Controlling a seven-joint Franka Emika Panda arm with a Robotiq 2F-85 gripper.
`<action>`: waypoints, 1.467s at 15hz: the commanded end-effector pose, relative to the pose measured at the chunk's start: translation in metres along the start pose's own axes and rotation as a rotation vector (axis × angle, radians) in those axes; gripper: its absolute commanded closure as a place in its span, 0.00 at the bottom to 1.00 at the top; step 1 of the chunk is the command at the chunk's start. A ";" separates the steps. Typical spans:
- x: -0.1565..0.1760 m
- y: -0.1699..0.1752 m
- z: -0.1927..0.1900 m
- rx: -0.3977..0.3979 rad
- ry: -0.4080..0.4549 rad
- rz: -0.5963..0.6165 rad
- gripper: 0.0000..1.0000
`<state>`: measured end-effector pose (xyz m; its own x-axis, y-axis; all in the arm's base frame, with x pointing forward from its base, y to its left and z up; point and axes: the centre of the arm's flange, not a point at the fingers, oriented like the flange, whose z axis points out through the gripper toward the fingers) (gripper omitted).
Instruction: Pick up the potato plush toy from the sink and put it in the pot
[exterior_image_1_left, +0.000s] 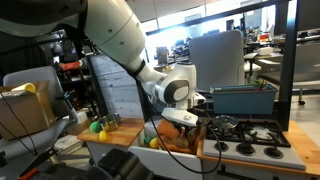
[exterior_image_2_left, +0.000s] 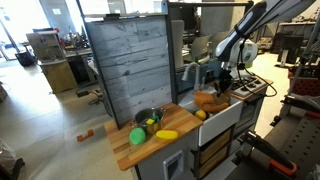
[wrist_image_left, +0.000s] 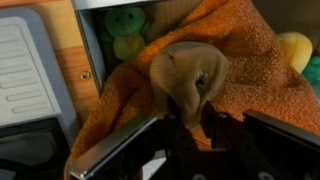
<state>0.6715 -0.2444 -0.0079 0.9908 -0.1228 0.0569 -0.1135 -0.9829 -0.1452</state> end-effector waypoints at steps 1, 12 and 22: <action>-0.036 -0.017 -0.040 -0.006 0.021 -0.094 0.95; -0.100 -0.088 -0.129 0.020 0.439 -0.511 0.95; -0.135 -0.268 -0.146 0.111 0.655 -0.705 0.95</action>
<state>0.5566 -0.0208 0.1725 0.6420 0.3982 0.6552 0.5200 -0.8541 0.0096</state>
